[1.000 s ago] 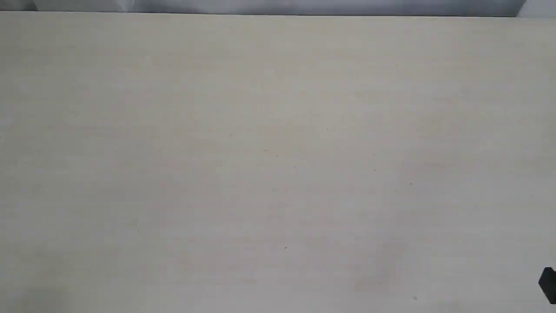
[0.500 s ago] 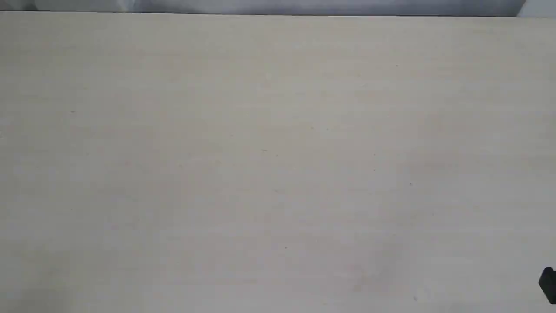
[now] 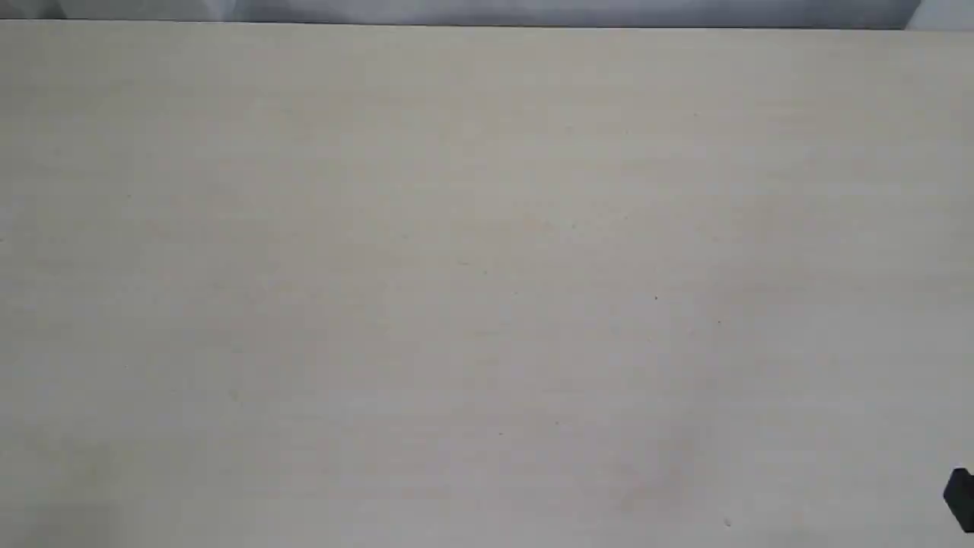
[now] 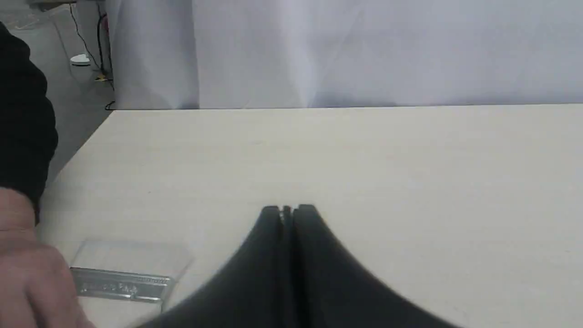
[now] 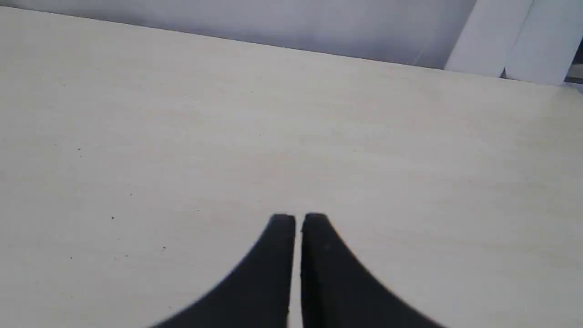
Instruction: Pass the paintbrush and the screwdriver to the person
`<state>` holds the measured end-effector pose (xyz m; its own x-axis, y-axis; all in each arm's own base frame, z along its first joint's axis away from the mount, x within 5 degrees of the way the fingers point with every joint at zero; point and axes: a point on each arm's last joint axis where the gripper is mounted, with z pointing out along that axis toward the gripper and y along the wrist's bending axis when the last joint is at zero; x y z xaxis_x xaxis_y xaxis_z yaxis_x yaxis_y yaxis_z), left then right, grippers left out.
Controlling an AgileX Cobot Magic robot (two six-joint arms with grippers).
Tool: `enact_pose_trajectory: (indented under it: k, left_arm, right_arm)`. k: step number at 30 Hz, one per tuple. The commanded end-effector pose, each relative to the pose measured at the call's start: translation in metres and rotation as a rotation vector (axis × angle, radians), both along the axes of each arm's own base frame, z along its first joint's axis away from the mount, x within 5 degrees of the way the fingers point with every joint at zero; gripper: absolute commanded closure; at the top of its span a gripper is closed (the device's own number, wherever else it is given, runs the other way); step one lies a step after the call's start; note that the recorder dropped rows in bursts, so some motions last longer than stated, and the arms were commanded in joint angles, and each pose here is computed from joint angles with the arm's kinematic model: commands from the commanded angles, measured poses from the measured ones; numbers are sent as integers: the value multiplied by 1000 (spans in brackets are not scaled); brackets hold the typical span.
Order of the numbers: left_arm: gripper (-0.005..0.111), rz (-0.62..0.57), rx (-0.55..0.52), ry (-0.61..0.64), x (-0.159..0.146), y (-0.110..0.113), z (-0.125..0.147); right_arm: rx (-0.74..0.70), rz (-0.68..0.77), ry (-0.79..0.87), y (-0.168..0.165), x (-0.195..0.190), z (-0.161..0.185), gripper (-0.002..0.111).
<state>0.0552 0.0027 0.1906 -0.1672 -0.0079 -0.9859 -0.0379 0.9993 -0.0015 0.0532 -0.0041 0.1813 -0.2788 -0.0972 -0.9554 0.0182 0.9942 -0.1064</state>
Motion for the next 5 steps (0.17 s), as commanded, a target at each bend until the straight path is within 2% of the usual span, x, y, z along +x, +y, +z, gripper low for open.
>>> enact_pose_trajectory:
  k: [1,5]
  left_arm:
    - [107,-9,-4,-8,0,-1,0]
    - [107,-9,-4,-8,0,-1,0]
  right_arm:
    - [-13,-1,-2,0,0,-1,104]
    - [-13,-1,-2,0,0,-1,104]
